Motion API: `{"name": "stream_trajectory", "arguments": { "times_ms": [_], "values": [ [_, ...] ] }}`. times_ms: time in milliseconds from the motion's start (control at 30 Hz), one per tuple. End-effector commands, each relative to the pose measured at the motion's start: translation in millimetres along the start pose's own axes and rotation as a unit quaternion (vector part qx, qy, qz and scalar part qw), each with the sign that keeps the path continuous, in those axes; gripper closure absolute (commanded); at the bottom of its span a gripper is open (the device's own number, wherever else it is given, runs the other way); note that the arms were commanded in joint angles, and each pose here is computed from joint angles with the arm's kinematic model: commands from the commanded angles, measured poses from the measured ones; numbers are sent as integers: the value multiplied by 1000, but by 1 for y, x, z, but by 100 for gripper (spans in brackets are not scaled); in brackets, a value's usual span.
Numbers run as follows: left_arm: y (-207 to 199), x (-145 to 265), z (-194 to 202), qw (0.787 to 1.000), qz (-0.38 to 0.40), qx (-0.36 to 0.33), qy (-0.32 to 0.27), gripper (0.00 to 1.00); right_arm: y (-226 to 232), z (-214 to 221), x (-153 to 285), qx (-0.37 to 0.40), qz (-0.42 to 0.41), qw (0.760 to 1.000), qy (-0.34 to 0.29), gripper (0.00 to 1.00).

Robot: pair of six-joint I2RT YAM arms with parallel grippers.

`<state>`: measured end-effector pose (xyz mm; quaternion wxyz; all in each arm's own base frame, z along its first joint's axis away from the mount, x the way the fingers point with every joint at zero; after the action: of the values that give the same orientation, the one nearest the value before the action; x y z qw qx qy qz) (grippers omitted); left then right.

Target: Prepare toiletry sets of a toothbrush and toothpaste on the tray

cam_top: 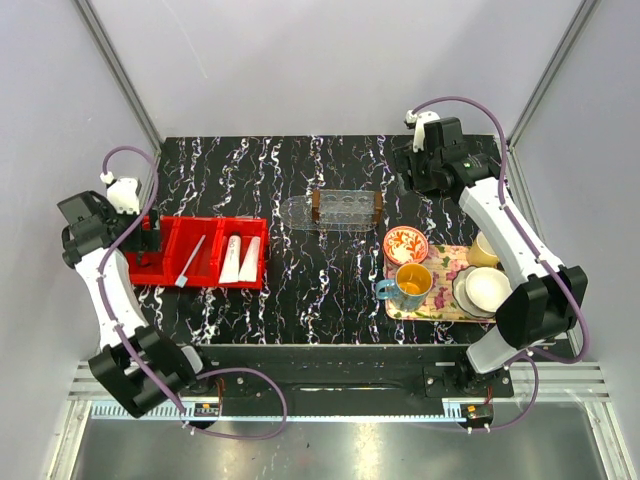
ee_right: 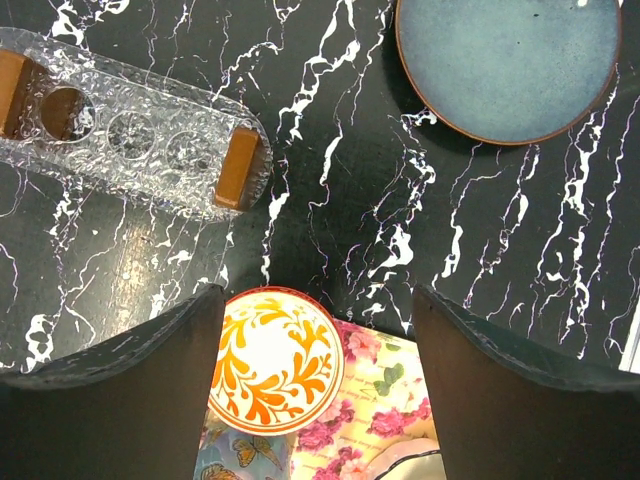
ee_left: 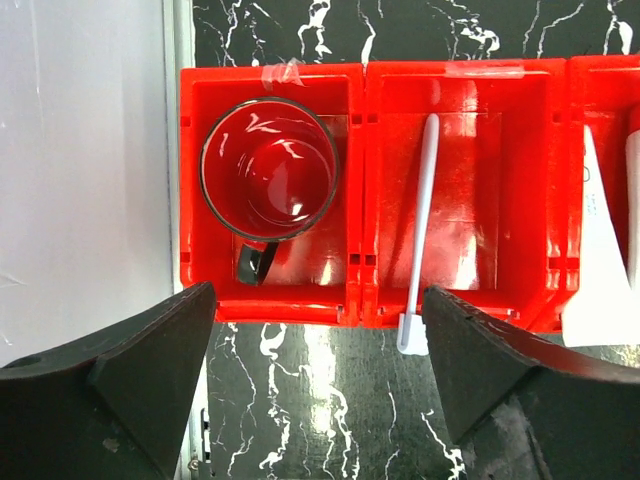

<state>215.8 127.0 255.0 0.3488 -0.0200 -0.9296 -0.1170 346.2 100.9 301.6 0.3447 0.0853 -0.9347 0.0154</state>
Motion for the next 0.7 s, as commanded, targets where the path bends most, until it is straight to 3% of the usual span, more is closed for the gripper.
{"name": "stream_trajectory", "arguments": {
  "times_ms": [0,667],
  "values": [
    [19,-3,-14,1000,-13,5,-17,13,1,-5,12,6,-18,1000,-19,21],
    [51,-64,6,992,-29,118,46,35,2,3,2,17,-30,999,5,27]
  ]
}}
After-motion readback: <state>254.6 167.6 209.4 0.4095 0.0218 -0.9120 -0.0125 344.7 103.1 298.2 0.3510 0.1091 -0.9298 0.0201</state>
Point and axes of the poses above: each gripper's point midway between its finger pads, its own x axis back along the fingers, its own y axis along the line the jaws close on, z = x × y, the point moved 9 cm from there along x, back along the fingers, and after that the axes turned 8 degrees about -x, right-handed, at the moved point
